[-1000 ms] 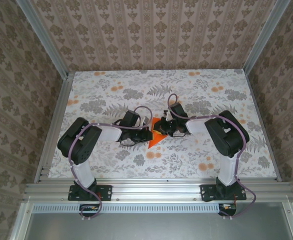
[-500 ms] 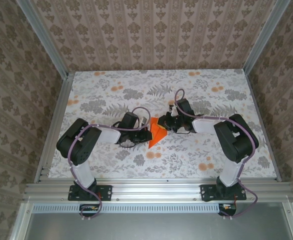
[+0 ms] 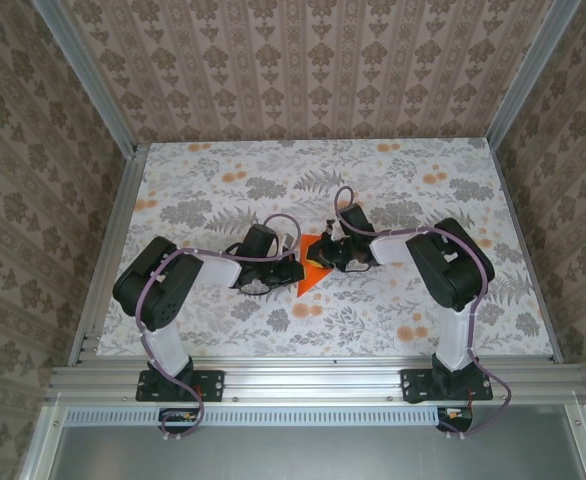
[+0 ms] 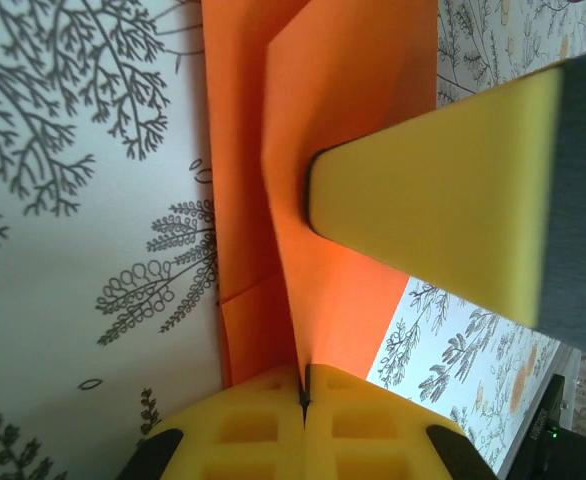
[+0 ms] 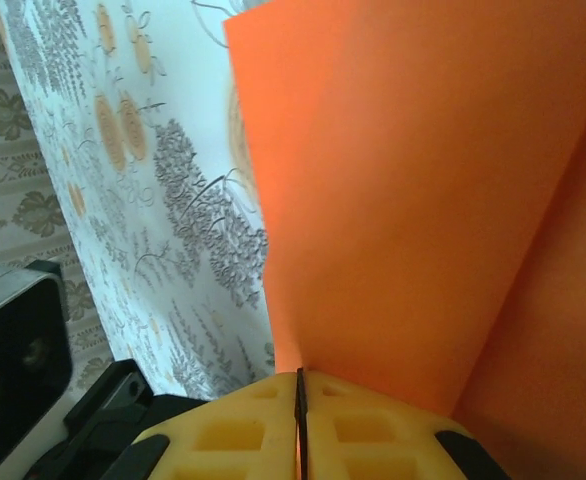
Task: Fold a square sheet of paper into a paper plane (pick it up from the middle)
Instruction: Fourth fold the wing at the center of the table.
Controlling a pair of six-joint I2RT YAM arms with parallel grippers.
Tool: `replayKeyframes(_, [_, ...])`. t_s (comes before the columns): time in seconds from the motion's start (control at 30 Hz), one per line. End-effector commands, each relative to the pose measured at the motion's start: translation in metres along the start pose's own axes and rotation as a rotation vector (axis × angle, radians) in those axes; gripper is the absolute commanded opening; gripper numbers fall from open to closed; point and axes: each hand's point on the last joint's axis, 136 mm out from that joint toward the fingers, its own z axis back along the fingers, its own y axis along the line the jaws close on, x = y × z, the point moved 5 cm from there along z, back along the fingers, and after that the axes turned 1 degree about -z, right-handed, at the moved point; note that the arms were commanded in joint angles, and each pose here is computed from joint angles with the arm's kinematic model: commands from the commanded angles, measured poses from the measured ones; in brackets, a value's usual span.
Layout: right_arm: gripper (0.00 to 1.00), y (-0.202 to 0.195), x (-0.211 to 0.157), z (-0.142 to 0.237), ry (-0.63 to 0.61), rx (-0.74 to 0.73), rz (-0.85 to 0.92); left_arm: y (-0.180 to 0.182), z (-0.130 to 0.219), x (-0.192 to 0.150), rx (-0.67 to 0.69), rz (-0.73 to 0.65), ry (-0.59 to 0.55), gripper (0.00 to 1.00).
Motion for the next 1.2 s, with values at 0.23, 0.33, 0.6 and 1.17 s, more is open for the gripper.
replayKeyframes(0.23, [0.1, -0.021, -0.004, -0.01, 0.024, -0.078, -0.016, 0.014, 0.016, -0.01, 0.169, 0.011, 0.001, 0.16])
replayKeyframes(0.33, [0.1, -0.023, -0.004, -0.011, 0.019, -0.081, -0.023, 0.011, 0.016, -0.014, 0.177, -0.004, 0.022, 0.15])
replayKeyframes(0.6, [0.1, -0.027, -0.004, -0.013, 0.021, -0.088, -0.031, 0.02, 0.013, -0.025, 0.215, 0.013, 0.04, 0.02])
replayKeyframes(1.17, [0.1, -0.025, -0.007, -0.011, 0.036, -0.089, -0.023, -0.019, 0.019, -0.024, 0.098, -0.106, 0.081, 0.1])
